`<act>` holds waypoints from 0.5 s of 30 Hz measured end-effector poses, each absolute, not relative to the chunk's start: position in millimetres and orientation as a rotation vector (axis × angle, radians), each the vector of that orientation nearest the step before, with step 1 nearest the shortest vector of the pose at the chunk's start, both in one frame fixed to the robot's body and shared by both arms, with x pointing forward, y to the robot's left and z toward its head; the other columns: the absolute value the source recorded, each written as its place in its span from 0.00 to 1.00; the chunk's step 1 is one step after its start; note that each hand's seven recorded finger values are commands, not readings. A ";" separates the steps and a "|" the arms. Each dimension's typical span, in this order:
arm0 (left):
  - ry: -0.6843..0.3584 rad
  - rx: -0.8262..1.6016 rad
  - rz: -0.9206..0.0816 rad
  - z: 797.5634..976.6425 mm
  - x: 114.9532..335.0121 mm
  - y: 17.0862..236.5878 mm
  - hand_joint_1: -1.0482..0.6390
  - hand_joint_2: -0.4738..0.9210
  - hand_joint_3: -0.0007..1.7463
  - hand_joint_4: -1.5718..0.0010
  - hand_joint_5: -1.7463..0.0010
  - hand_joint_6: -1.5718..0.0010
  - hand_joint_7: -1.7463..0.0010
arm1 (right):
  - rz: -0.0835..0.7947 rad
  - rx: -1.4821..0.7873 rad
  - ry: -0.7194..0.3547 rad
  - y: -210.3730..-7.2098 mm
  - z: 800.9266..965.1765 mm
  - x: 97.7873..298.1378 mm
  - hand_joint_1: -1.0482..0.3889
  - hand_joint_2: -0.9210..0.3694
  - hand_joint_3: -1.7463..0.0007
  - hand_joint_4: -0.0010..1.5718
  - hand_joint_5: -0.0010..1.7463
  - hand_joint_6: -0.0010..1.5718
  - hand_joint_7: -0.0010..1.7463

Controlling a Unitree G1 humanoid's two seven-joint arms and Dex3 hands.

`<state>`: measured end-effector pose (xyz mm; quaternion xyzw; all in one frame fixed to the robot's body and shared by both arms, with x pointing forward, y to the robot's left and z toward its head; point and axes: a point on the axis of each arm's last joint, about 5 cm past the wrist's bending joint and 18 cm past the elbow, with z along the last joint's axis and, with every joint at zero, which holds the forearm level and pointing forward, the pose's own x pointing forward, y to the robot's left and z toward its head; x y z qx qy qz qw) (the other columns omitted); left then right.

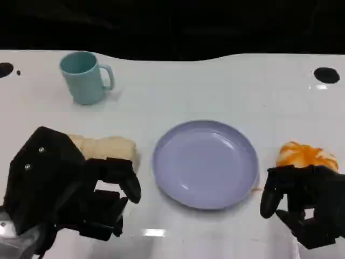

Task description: Grasp the towel on the left side of the plate with the left hand and place it into the plate.

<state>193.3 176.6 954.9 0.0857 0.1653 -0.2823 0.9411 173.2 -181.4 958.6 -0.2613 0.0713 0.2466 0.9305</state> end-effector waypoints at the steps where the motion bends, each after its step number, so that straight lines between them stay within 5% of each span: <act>1: 0.338 0.175 -0.575 954.7 193.4 176.7 0.60 0.66 0.78 0.51 0.00 0.53 0.09 | 0.505 -0.535 0.146 -181.5 958.4 173.2 0.73 0.25 0.40 0.45 1.00 0.44 0.81; 15: 0.335 0.180 -0.572 953.6 194.1 177.1 0.61 0.67 0.78 0.52 0.00 0.53 0.10 | 0.502 -0.537 0.154 -181.5 958.2 173.7 0.74 0.25 0.41 0.45 1.00 0.44 0.82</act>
